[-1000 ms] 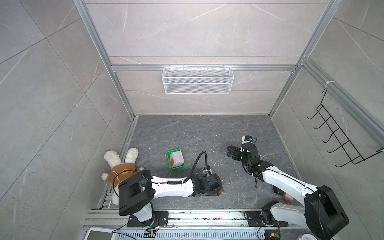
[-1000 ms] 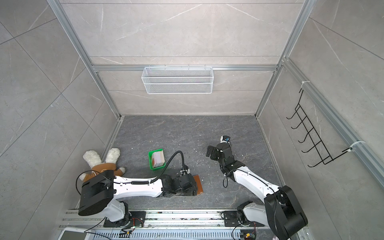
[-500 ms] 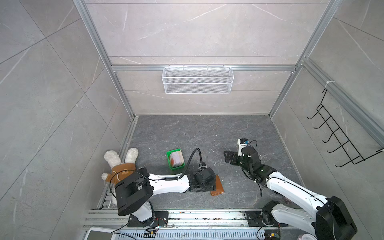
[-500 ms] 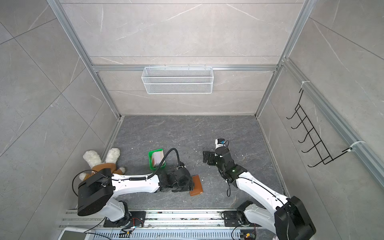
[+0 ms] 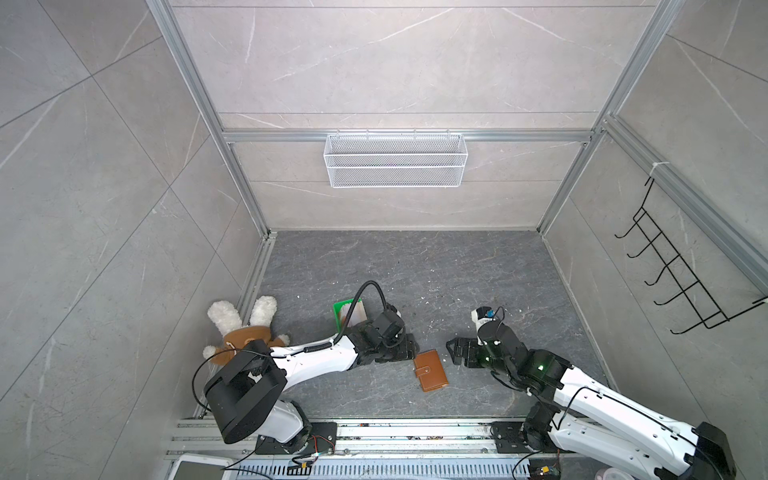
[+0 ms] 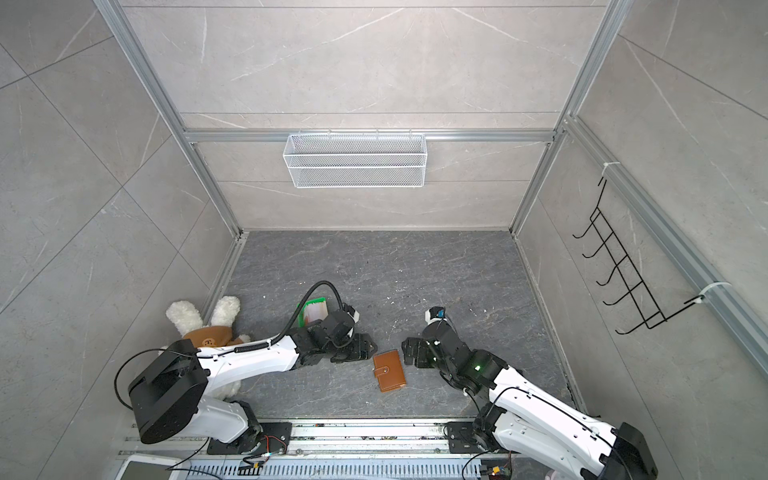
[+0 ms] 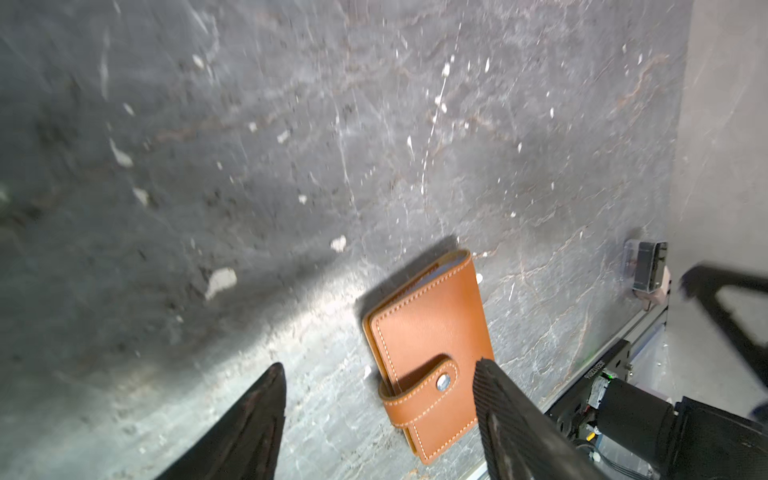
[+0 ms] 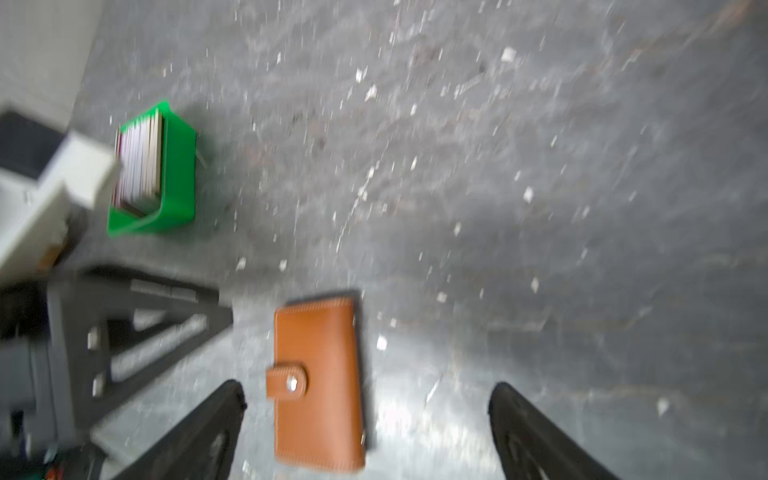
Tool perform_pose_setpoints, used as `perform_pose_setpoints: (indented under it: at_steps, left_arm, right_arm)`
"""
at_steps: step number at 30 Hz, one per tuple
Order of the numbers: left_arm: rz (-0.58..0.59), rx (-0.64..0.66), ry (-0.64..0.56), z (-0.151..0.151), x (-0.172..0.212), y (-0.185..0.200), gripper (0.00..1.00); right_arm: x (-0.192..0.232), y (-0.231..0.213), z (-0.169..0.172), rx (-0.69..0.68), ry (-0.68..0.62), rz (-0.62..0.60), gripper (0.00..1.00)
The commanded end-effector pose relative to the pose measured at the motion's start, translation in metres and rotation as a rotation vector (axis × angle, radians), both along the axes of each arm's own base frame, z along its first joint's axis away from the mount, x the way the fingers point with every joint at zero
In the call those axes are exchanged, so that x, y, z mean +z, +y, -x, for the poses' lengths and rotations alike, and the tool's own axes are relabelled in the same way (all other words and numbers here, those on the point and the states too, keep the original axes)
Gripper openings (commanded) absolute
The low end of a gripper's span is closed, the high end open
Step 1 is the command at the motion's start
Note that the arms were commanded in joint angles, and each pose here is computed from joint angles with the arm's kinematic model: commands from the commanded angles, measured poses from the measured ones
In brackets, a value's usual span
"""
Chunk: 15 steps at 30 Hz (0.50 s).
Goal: Put the credit cards into the card holder
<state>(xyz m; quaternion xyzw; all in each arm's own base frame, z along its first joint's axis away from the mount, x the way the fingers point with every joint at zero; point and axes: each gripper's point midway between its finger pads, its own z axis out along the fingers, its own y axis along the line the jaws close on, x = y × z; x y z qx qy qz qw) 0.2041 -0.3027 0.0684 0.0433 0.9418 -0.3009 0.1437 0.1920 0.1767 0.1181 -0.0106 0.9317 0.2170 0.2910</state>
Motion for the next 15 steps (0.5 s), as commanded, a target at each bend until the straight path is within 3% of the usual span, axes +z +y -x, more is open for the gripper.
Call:
perform_pose_setpoints:
  at_steps: [1, 10, 15]
  left_arm:
    - [0.062, -0.099, -0.053, -0.006, 0.019, -0.014, 0.70]
    - [0.089, -0.182, -0.030, -0.019, 0.012, -0.037, 0.72]
    - [0.059, -0.213, -0.020, -0.023, 0.005, -0.044, 0.73]
  right_arm:
    - [-0.020, -0.006, 0.034, 0.000, 0.153, -0.013, 0.90]
    - [-0.018, 0.008, 0.072, 0.127, 0.272, -0.129, 0.59]
    - [-0.026, 0.019, 0.083, 0.187, 0.320, -0.165, 0.50]
